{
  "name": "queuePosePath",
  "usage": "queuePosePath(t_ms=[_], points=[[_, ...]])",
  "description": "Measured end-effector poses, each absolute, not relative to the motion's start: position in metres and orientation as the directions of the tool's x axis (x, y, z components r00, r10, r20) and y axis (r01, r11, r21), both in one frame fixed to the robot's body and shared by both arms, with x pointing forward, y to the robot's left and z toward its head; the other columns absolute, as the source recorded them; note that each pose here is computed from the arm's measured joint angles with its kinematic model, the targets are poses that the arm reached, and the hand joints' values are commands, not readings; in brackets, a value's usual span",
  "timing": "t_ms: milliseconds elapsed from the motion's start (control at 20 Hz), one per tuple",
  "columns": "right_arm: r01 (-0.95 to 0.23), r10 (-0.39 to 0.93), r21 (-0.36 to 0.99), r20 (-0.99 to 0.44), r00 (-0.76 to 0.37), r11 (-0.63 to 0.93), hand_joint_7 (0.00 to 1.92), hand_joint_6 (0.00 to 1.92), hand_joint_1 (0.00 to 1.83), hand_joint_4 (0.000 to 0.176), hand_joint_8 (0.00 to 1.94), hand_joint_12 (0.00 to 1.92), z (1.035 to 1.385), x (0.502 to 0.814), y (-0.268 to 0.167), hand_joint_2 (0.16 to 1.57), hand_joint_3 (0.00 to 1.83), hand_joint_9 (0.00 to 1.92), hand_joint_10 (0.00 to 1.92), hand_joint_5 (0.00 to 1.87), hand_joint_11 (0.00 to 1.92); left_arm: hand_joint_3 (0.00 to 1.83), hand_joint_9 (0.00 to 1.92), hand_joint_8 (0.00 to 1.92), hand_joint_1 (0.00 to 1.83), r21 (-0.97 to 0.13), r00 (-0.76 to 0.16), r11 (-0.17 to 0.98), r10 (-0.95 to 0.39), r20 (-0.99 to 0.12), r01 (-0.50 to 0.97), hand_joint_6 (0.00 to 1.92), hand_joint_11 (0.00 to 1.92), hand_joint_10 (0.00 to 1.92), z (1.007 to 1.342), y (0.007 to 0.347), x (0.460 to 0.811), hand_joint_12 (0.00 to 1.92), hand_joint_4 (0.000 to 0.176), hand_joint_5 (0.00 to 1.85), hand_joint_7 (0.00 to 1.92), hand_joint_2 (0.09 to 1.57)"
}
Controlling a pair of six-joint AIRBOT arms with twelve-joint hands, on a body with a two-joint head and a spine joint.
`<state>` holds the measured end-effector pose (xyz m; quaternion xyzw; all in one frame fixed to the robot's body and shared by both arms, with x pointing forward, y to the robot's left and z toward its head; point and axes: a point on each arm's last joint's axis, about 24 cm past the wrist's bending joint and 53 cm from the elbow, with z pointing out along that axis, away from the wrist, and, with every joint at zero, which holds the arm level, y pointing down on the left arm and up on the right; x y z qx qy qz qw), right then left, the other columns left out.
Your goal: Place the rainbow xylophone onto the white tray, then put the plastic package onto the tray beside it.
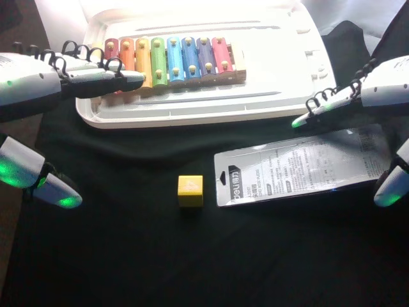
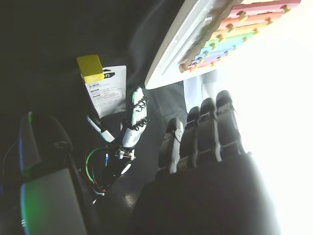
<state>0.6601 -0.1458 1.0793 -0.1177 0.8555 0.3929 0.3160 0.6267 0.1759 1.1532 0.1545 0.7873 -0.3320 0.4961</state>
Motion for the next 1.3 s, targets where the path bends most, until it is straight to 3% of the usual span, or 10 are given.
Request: queuePosePath(t_ms=[200,400,450,500,650,750,800,950,1150,1300], points=[[-0.455,0.039,0.6,-0.631,-0.775,0.658,0.34,0.01,0.91,0.0,0.01,0.29,1.077,0.658,-0.141,0.79,0.01,0.4,0.01,0.28,0.44,0.0,0.0,0.0,0.88,-0.373,-0.464,0.737,-0.091,-0.881,0.564,0.0,0.0,0.0,1.149,0.178,0.627,0.0,0.131,0.0,0.0,0.76],[-0.449,0.047,0.608,-0.626,-0.778,0.654,0.72,0.01,1.11,0.0,0.04,1.22,1.078,0.659,-0.14,0.82,0.0,0.85,0.12,0.5,0.55,0.01,0.0,0.0,0.83,-0.379,-0.471,0.738,-0.094,-0.877,0.558,0.0,0.0,0.0,1.147,0.179,0.627,0.0,0.128,0.0,0.0,0.77],[-0.447,0.052,0.612,-0.624,-0.779,0.653,0.89,0.01,1.15,0.0,0.11,1.39,1.079,0.659,-0.139,0.86,0.0,0.84,0.64,0.57,0.67,0.01,0.0,0.0,0.83,-0.378,-0.47,0.738,-0.094,-0.878,0.559,0.0,0.01,0.0,1.147,0.179,0.627,0.0,0.125,0.0,0.0,0.77],[-0.446,0.054,0.612,-0.625,-0.779,0.653,0.97,0.01,1.18,0.0,0.17,1.41,1.079,0.659,-0.139,0.88,0.0,0.82,0.92,0.63,0.72,0.01,0.0,0.0,0.84,-0.38,-0.471,0.736,-0.095,-0.877,0.56,0.0,0.0,0.0,1.147,0.178,0.627,0.0,0.124,0.0,0.0,0.77],[-0.449,0.049,0.613,-0.623,-0.78,0.65,1.13,0.0,1.24,0.0,0.11,1.31,1.079,0.658,-0.139,0.97,0.0,1.07,0.61,0.77,0.88,0.0,0.0,0.0,0.86,-0.383,-0.475,0.732,-0.093,-0.875,0.563,0.0,0.0,0.0,1.144,0.177,0.626,0.0,0.114,0.0,0.0,0.76],[-0.448,0.051,0.613,-0.624,-0.78,0.651,1.15,0.0,1.3,0.0,0.56,1.33,1.079,0.658,-0.139,1.02,0.01,1.22,0.75,0.86,1.07,0.0,0.0,0.0,0.86,-0.384,-0.475,0.732,-0.094,-0.875,0.563,0.0,0.0,0.0,1.145,0.176,0.625,0.0,0.121,0.0,0.0,0.76],[-0.451,0.044,0.605,-0.627,-0.778,0.657,1.01,0.96,1.26,0.0,0.98,1.31,1.077,0.659,-0.14,1.11,0.01,1.25,0.71,0.94,1.12,0.0,0.0,0.0,0.87,-0.387,-0.476,0.728,-0.095,-0.875,0.566,0.0,0.0,0.0,1.145,0.175,0.625,0.0,0.097,0.0,0.0,0.76],[-0.453,0.04,0.6,-0.63,-0.776,0.659,1.19,1.08,1.15,0.0,0.64,1.41,1.077,0.659,-0.141,1.15,0.0,1.29,0.89,0.9,1.17,0.0,0.0,0.0,0.86,-0.388,-0.476,0.727,-0.095,-0.874,0.566,0.0,0.0,0.0,1.144,0.174,0.626,0.0,0.096,0.0,0.0,0.76],[-0.454,0.038,0.598,-0.631,-0.775,0.661,1.12,1.14,1.14,0.0,1.16,1.64,1.076,0.659,-0.141,1.17,0.0,1.25,1.39,0.87,1.27,0.0,0.0,0.0,0.86,-0.396,-0.486,0.73,-0.1,-0.868,0.557,0.0,0.0,0.0,1.141,0.176,0.625,0.0,0.092,0.0,0.0,0.76],[-0.454,0.038,0.598,-0.631,-0.775,0.66,0.97,1.09,1.23,0.0,1.1,1.55,1.076,0.659,-0.141,1.15,0.0,1.2,1.21,0.89,1.17,0.0,0.0,0.0,0.87,-0.4,-0.486,0.73,-0.105,-0.867,0.555,0.0,0.0,0.0,1.141,0.176,0.626,0.0,0.101,0.0,0.0,0.76]])
